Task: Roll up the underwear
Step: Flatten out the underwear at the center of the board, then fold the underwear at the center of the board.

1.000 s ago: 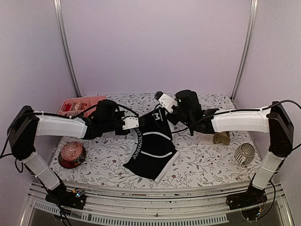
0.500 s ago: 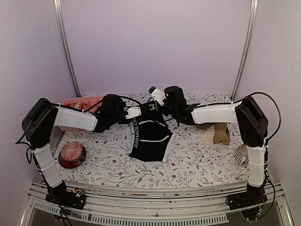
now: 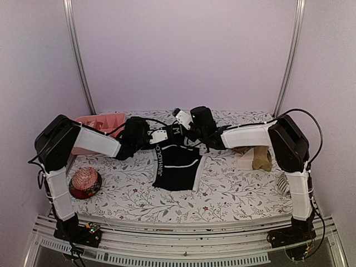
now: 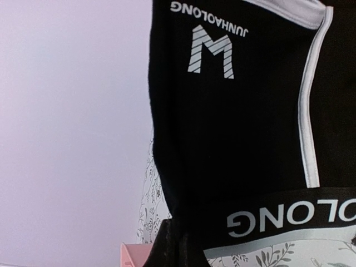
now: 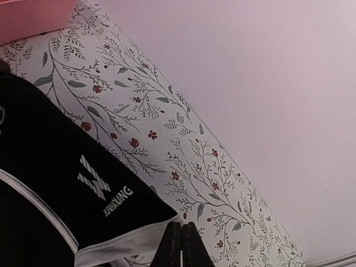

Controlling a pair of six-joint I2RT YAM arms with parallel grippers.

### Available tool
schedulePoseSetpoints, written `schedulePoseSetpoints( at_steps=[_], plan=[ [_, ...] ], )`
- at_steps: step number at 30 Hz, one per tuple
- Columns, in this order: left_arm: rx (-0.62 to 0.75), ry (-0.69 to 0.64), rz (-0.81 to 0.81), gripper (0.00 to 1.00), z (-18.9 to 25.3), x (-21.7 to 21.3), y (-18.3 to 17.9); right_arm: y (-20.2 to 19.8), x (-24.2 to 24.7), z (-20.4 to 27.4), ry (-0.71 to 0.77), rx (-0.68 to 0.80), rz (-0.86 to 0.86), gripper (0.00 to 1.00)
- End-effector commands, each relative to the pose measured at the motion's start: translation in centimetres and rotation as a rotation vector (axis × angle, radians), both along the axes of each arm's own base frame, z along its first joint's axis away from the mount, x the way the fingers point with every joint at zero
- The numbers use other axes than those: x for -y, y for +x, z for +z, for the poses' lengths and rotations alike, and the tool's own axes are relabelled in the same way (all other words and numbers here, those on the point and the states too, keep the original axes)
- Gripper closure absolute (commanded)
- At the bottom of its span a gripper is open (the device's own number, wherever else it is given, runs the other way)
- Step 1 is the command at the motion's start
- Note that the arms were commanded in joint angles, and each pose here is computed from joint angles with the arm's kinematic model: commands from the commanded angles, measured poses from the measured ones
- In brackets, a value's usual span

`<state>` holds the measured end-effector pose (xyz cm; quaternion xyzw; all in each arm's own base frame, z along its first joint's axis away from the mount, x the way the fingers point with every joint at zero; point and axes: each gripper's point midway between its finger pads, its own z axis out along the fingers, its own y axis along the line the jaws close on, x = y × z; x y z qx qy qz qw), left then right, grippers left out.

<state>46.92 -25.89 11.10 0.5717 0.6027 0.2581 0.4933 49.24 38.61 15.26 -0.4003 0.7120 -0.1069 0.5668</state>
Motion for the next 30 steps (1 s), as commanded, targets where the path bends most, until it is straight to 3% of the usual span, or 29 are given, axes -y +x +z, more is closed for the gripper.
schedulePoseSetpoints(
  at_steps=[1,13,30],
  plan=[
    [0.032,-0.064,-0.061,1.0,3.2,0.0,-1.5,-2.9,0.1,5.6,0.081,0.034,0.123,0.98],
    [-0.087,-0.046,-0.297,1.0,1.9,0.6,-9.4,-12.8,0.8,4.6,0.002,-0.165,0.342,0.98],
    [-0.214,-0.032,-0.458,1.0,-0.5,1.8,-18.0,-20.4,2.4,-1.0,-0.09,-0.342,0.319,0.98]
  ],
)
